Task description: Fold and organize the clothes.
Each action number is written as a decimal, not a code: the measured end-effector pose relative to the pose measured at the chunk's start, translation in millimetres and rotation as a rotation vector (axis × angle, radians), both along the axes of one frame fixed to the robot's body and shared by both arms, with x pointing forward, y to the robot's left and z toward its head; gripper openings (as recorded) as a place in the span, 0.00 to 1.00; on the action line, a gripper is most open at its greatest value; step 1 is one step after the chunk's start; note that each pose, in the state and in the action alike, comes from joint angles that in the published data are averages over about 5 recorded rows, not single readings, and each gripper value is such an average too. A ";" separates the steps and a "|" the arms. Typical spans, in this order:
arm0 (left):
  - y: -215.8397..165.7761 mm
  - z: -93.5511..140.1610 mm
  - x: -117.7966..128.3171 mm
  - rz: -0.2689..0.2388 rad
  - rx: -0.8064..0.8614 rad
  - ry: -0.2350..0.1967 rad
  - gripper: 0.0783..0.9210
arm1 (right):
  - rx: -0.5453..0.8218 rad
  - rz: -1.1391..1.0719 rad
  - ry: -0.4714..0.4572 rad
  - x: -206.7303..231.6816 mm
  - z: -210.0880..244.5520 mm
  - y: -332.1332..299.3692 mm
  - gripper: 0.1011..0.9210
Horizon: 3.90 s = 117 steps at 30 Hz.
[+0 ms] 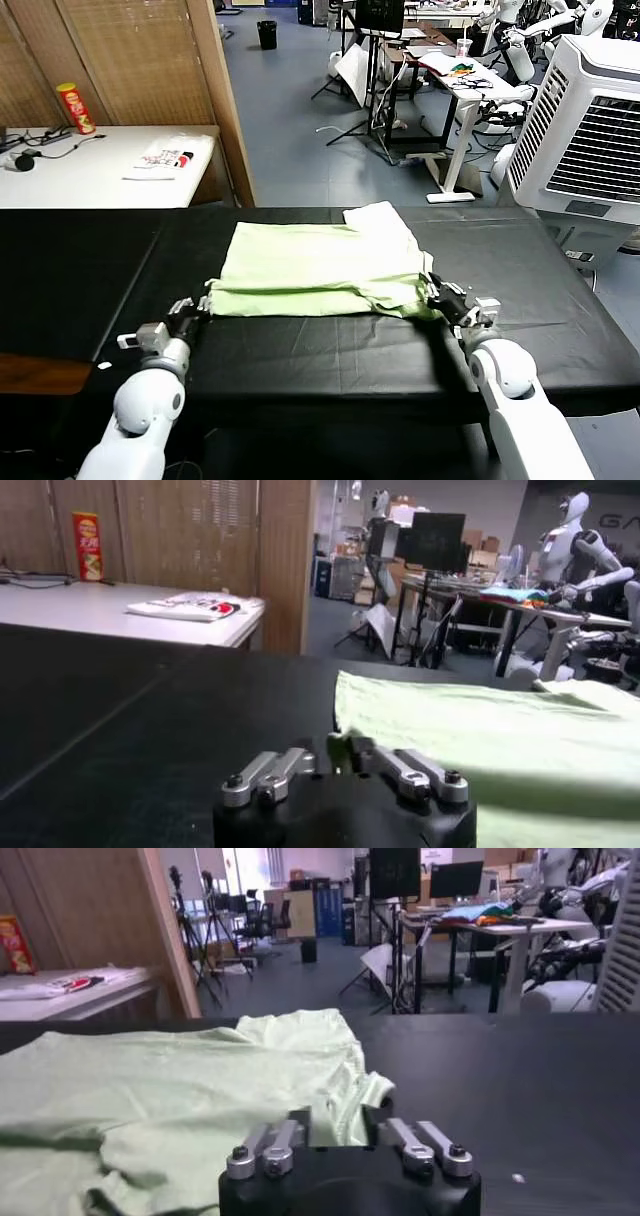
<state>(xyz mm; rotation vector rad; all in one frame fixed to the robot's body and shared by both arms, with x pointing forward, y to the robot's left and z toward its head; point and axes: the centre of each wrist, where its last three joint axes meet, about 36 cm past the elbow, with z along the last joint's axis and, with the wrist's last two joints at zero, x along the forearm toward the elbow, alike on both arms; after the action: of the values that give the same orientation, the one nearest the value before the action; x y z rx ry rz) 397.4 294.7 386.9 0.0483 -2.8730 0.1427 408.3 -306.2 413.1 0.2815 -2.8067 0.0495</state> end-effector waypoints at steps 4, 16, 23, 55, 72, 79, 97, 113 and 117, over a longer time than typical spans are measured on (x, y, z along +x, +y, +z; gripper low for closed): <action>-0.7 -4.4 -9.0 -0.018 -0.006 0.030 0.85 | -0.012 0.016 0.023 -17.2 -6.0 3.4 0.85; 4.3 -15.4 -14.2 -0.018 -0.054 0.088 0.82 | -0.040 0.025 0.044 -31.4 -20.0 12.3 0.50; 9.4 -16.3 -11.0 -0.025 -0.069 0.092 0.44 | -0.072 0.035 0.032 -31.1 -20.2 12.4 0.23; -5.7 33.2 -121.5 -0.037 0.103 0.227 0.06 | -0.135 0.048 0.209 -124.6 0.3 8.1 0.03; -5.8 65.9 -144.9 0.000 0.114 0.312 0.74 | -0.094 0.027 0.197 -147.0 53.0 6.1 0.75; -3.6 94.9 -128.1 -0.027 0.051 0.238 0.85 | -0.091 -0.020 0.071 -116.0 77.0 -2.3 0.85; 3.5 72.6 72.6 -0.049 -0.069 0.147 0.85 | -0.071 -0.067 0.039 116.4 39.6 23.9 0.85; 10.4 46.6 150.0 -0.032 -0.052 0.290 0.85 | -0.083 -0.050 0.252 215.0 23.0 47.9 0.85; 12.3 42.9 152.7 -0.044 -0.060 0.297 0.85 | -0.071 -0.036 0.264 222.5 21.1 53.0 0.85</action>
<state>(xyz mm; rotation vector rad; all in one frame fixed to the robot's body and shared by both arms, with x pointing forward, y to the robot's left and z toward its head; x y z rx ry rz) 550.2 307.0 429.9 -0.0045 -2.5701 0.1957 630.8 -253.2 434.2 0.2045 -2.5408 0.0957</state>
